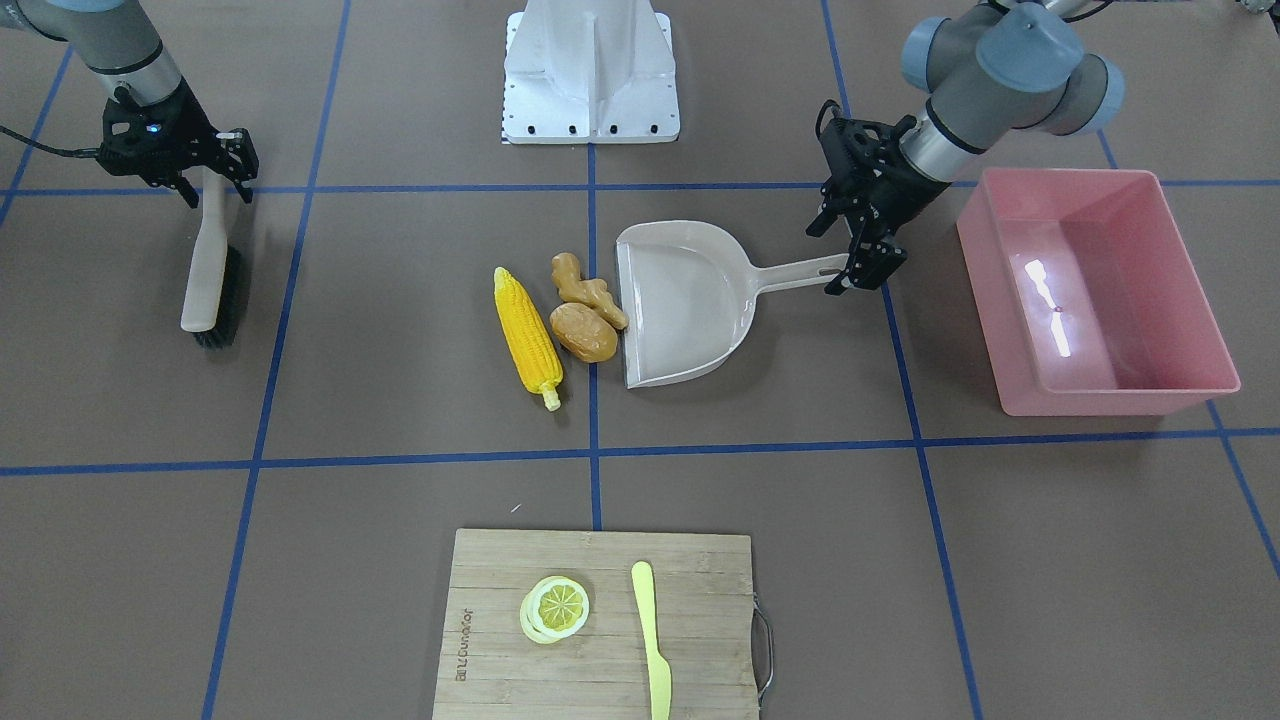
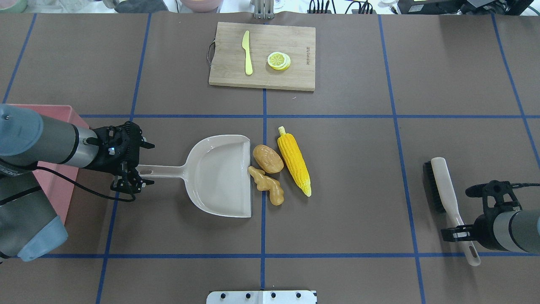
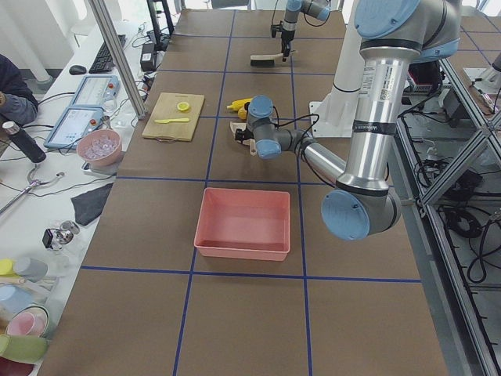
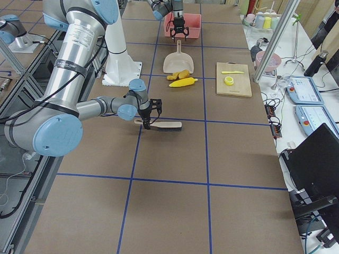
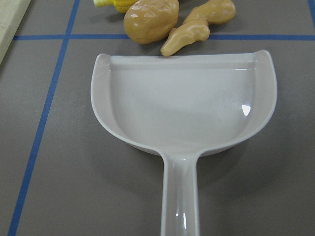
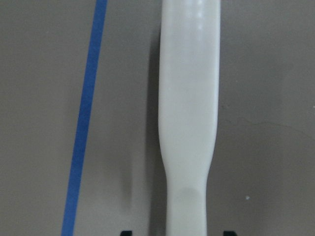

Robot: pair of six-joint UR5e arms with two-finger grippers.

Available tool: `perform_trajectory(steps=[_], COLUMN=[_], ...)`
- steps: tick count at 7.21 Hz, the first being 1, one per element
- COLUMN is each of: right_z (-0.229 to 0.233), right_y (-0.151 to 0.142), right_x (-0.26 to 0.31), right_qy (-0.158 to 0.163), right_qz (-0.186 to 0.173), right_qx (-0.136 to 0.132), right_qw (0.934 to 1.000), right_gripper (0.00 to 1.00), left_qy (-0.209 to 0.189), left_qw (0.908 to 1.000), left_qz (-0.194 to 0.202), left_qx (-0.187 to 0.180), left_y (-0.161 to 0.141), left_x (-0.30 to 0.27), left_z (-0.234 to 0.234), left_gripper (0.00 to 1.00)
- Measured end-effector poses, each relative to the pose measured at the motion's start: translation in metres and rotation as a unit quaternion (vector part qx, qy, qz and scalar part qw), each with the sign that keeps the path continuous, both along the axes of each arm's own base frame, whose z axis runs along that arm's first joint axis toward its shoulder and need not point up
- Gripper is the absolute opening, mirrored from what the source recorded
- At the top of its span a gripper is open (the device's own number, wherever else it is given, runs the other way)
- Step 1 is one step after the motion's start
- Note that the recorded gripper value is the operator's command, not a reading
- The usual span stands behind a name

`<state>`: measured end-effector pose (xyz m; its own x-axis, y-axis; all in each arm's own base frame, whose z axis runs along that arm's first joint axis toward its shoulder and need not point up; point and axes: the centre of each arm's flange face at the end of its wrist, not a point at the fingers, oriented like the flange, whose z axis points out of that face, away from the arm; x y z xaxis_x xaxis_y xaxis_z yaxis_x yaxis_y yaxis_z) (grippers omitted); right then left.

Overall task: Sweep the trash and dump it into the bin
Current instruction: 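Grasp the dustpan handle with the left gripper while the right grasps the brush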

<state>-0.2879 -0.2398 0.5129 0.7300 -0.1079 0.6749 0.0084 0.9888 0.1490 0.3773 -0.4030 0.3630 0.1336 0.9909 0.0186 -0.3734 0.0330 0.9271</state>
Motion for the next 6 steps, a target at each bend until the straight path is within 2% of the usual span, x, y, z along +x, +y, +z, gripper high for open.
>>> perform_trajectory(steps=[2, 6], right_z=[0.003, -0.001], right_y=[0.004, 0.006], right_x=[0.000, 0.002], right_qy=[0.003, -0.003], right_qz=[-0.006, -0.016], right_qx=[-0.004, -0.003], right_qw=[1.0000, 0.9999], right_gripper=[0.00, 0.00], left_qy=[-0.009, -0.031], left_qw=[0.9999, 0.9992], left_qz=[0.006, 0.015], left_qx=[-0.006, -0.020], left_y=[-0.001, -0.001], left_x=[0.013, 0.034], left_z=[0.000, 0.005], left_gripper=[0.96, 0.96])
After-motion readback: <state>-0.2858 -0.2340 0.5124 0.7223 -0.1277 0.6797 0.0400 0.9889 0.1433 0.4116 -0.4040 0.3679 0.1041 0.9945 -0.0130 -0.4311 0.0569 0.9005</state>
